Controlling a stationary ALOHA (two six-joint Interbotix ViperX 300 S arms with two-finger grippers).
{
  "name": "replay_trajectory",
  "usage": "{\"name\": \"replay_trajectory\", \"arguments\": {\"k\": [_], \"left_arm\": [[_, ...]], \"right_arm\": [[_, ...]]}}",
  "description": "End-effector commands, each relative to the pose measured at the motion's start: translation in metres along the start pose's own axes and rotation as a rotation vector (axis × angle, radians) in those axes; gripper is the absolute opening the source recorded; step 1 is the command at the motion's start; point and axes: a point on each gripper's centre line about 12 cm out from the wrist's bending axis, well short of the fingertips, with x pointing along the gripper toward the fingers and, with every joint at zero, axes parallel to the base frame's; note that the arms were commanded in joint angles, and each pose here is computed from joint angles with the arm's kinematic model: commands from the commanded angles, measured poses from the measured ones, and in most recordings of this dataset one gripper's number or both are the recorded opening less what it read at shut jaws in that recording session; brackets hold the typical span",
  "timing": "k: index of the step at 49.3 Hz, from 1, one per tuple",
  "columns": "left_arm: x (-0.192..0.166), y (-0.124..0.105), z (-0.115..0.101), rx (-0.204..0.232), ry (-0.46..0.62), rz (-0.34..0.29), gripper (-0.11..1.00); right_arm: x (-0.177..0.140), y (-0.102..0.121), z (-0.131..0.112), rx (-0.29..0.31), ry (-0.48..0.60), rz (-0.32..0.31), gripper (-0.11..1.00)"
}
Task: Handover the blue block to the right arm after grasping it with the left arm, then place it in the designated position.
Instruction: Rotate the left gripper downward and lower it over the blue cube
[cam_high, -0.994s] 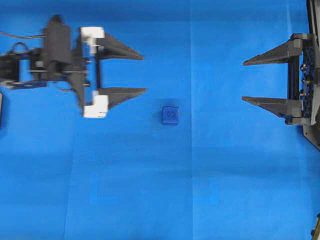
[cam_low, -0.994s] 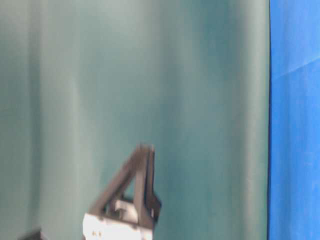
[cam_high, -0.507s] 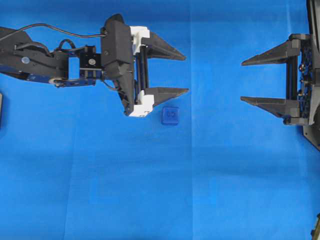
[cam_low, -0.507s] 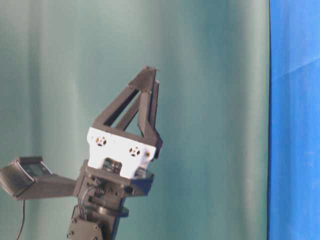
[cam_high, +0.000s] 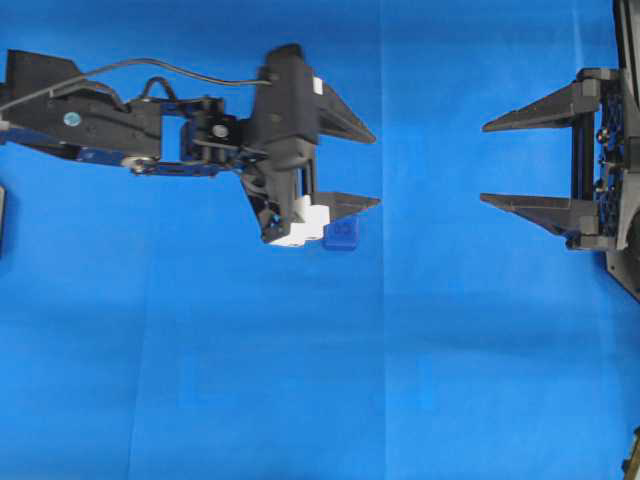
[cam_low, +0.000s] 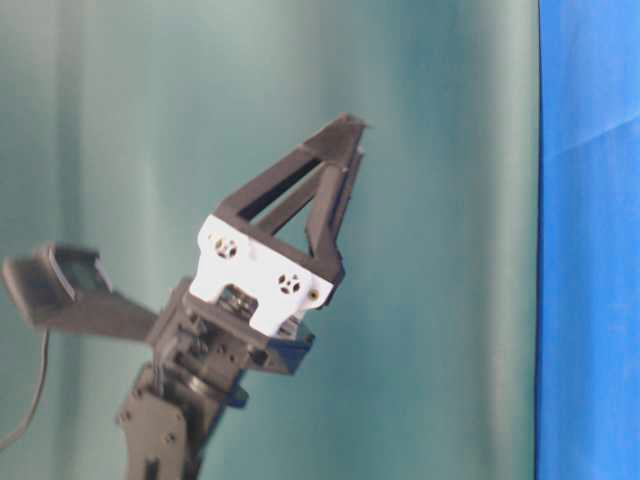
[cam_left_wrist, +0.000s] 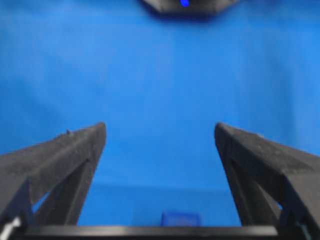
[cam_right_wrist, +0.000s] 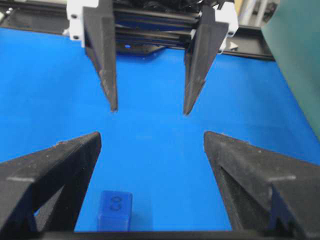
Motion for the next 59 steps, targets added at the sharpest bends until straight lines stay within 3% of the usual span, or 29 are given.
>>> {"name": "replay_trajectory", "arguments": {"k": [1,15,25,59], "left_arm": [[0.000,0.000,0.017,0.003,0.040,0.001,0.90],[0.020,0.000,0.019,0.013,0.373,0.000,0.90],[0.028,-0.012,0.027,0.031,0.511,-0.019,0.90],[0.029,-0.010,0.030,0.016,0.541,-0.012,0.90]], "right_arm": [[0.002,0.000,0.007,0.003,-0.017,-0.002,0.93],[0.002,0.000,0.003,0.003,0.008,-0.002,0.93],[0.002,0.000,0.003,0.003,0.009,-0.002,0.93],[0.002,0.000,0.004,0.003,0.008,-0.002,0.93]]}}
